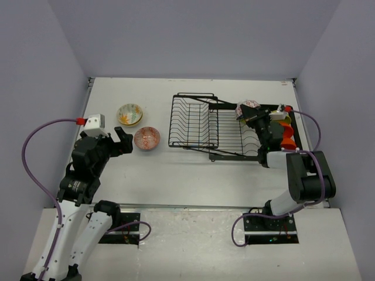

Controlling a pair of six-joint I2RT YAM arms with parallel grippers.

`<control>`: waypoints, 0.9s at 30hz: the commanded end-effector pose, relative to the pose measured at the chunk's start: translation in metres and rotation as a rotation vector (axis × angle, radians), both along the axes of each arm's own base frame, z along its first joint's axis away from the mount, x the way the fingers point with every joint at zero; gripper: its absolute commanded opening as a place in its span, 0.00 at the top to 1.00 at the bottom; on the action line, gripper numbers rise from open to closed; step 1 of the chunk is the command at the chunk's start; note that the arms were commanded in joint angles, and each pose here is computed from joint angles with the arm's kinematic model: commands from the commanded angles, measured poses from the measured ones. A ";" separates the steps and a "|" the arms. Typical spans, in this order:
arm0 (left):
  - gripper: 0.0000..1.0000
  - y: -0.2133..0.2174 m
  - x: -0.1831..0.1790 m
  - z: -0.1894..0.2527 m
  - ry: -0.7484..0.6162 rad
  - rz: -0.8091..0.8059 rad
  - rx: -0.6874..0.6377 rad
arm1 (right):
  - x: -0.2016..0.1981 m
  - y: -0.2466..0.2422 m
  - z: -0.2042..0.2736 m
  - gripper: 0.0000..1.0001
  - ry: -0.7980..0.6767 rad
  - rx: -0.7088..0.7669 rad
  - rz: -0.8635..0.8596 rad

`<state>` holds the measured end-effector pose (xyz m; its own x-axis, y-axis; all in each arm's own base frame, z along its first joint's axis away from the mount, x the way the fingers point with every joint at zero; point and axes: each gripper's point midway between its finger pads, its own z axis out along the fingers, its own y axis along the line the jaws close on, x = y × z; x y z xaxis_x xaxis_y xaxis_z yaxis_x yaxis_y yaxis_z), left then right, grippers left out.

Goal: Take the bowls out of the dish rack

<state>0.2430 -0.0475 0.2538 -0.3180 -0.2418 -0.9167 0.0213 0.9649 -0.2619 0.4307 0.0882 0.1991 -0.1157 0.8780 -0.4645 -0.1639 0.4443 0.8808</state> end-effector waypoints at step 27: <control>0.00 -0.125 -0.015 0.120 0.036 -0.544 -0.169 | -0.292 0.249 0.048 1.00 -0.607 -1.619 1.195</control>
<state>0.2457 -0.1583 0.3590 -0.4424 -0.2227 -0.8687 0.4362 0.7930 -0.4254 0.1193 0.3485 0.2576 0.1483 -0.4281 -0.8915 -0.9831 0.0338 -0.1797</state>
